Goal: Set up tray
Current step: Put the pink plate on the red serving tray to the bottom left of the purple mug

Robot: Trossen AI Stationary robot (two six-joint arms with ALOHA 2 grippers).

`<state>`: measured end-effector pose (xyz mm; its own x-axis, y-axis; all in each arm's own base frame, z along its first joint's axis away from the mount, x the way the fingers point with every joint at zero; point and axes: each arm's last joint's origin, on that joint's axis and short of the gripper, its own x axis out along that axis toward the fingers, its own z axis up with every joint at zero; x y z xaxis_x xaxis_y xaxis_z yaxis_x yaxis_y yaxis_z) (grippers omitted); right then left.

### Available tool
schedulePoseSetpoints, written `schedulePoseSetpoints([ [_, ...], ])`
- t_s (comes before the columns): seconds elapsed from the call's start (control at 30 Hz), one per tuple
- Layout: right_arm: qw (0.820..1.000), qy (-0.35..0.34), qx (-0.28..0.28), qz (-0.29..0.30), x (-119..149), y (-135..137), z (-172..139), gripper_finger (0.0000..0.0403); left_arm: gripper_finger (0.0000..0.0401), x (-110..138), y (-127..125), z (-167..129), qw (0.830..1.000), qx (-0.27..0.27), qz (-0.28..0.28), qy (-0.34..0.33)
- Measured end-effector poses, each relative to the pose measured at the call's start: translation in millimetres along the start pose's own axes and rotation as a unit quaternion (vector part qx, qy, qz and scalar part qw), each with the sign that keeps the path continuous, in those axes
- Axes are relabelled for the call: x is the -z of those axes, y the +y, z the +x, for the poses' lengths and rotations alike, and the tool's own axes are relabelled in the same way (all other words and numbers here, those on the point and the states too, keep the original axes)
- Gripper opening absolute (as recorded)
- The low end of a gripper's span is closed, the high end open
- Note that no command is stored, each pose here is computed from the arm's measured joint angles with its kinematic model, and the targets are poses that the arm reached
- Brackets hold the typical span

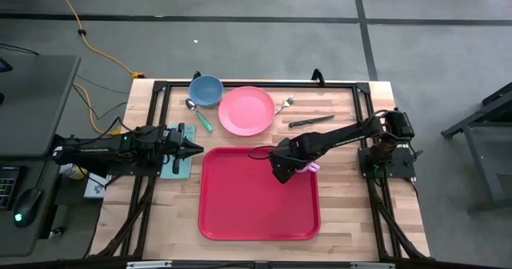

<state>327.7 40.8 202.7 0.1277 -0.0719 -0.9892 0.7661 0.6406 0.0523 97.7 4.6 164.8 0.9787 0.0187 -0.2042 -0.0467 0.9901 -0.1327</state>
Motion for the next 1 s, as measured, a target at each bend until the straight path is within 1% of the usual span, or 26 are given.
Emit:
schedulePoseSetpoints([
  [0.23,1.000,-0.017,-0.003,0.002,2,-7,-17,0.0192,0.0062,0,0,0,1.000,0.000,0.000,-0.001],
  [0.37,1.000,-0.020,-0.020,0.002,3,-11,-29,0.0198,0.0062,0,0,0,1.000,0.000,0.000,-0.001],
  [0.5,0.998,-0.039,-0.040,-0.003,5,-17,-47,0.0202,0.0062,0,0,0,1.000,0.000,0.000,-0.001],
  [0.67,0.993,-0.100,-0.068,-0.005,7,-31,-80,0.0202,0.0062,0,0,0,1.000,0.000,0.000,-0.002],
  [0.8,0.981,-0.173,-0.088,0.009,6,-48,-109,0.0202,0.0062,0,0,0,1.000,0.000,0.000,-0.002],
  [0.87,0.972,-0.214,-0.089,0.024,4,-60,-122,0.0202,0.0062,0,0,0,1.000,0.000,0.000,-0.002],
  [1.0,0.956,-0.280,-0.072,0.053,-4,-85,-142,0.0202,0.0062,0,0,0,1.000,0.000,0.000,-0.002],
])
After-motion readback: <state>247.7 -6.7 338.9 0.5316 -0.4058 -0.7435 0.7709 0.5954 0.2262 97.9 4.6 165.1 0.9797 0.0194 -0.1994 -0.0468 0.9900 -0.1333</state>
